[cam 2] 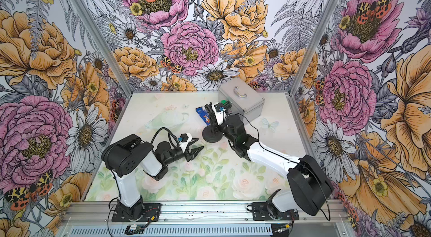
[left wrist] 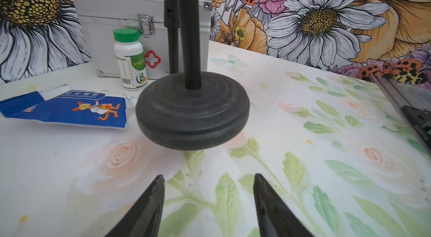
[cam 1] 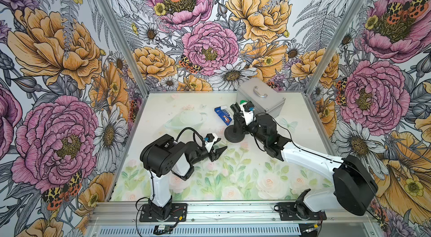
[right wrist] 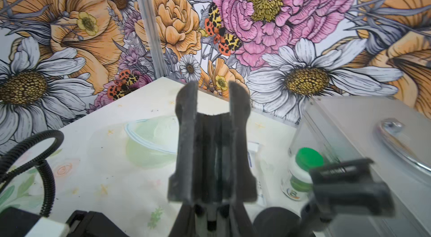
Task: Assemble a microphone stand
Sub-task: Pick up the microphone stand at the center of the board, then place the microphone stand at the center of the board.
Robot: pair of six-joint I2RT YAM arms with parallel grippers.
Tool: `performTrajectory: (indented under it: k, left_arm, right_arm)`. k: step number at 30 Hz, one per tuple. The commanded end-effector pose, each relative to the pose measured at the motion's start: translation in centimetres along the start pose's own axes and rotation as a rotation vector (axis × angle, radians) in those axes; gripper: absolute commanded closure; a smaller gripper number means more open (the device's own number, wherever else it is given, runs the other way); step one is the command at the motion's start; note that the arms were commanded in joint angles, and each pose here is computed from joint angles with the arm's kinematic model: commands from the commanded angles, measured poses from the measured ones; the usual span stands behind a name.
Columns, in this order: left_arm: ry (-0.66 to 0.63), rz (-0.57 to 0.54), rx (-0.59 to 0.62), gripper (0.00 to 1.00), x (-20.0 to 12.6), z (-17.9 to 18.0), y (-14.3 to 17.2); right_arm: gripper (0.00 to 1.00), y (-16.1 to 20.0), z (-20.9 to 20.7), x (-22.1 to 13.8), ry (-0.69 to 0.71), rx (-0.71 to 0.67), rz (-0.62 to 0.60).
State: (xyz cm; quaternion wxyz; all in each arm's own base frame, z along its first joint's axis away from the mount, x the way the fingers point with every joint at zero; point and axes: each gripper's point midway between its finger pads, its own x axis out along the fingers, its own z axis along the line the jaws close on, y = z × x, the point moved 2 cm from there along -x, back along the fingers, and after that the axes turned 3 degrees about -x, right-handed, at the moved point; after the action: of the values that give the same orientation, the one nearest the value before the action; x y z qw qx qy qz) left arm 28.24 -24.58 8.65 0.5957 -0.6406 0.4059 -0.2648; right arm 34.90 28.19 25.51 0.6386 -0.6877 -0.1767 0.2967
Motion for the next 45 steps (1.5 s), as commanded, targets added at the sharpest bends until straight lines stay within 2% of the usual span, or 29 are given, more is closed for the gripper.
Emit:
performTrajectory:
  k: [1,3,4,9,17,24,25,32,33,34,38,41,45]
  left_arm:
    - [-0.132,-0.023,0.003,0.39,-1.1,1.6,-0.6]
    - [-0.159,-0.012,0.004,0.39,-1.5,1.8,-0.2]
    - [-0.159,-0.044,0.022,0.4,-1.8,1.6,-1.4]
    - [-0.134,-0.039,0.038,0.4,-1.7,1.1,-1.3]
    - [-0.097,-0.031,0.026,0.39,-1.3,0.7,-1.0]
    - [-0.074,-0.039,0.026,0.4,-1.1,0.5,-1.3]
    - [-0.075,-0.008,0.01,0.4,-0.9,0.7,-0.1]
    - [-0.076,-0.003,0.006,0.4,-0.8,0.8,0.0]
    - [-0.076,-0.002,0.005,0.39,-0.8,0.8,0.1]
    - [-0.074,-0.002,0.003,0.39,-0.7,0.9,0.1]
    - [-0.073,0.0,0.001,0.39,-0.6,0.9,0.2]
    - [-0.073,-0.001,0.0,0.39,-0.6,0.9,0.1]
    - [-0.074,-0.003,-0.001,0.39,-0.6,0.9,0.1]
  right_arm:
    - [1.0,-6.5,3.0,1.7,-0.121,-0.017,-0.17]
    - [1.0,-7.6,3.7,3.6,-0.136,-0.031,-0.184]
    - [1.0,-7.8,3.9,4.8,-0.143,-0.04,-0.187]
    - [1.0,-8.6,4.0,10.5,-0.127,-0.101,-0.2]
    - [1.0,-5.9,2.3,18.0,-0.061,-0.176,-0.171]
    - [1.0,-2.5,0.5,21.0,-0.031,-0.142,-0.122]
    - [1.0,-2.0,0.4,21.3,-0.03,-0.134,-0.115]
    - [1.0,0.3,-0.3,21.9,-0.021,-0.086,-0.072]
    - [0.93,0.5,-0.5,21.8,-0.012,-0.073,-0.067]
    - [0.8,0.5,-0.7,21.6,-0.006,-0.06,-0.063]
    - [0.54,-0.1,-0.4,20.4,-0.04,-0.058,-0.062]
    - [0.44,-0.3,0.6,19.2,-0.101,-0.047,-0.055]
    - [0.42,0.0,2.5,17.1,-0.221,-0.047,-0.04]
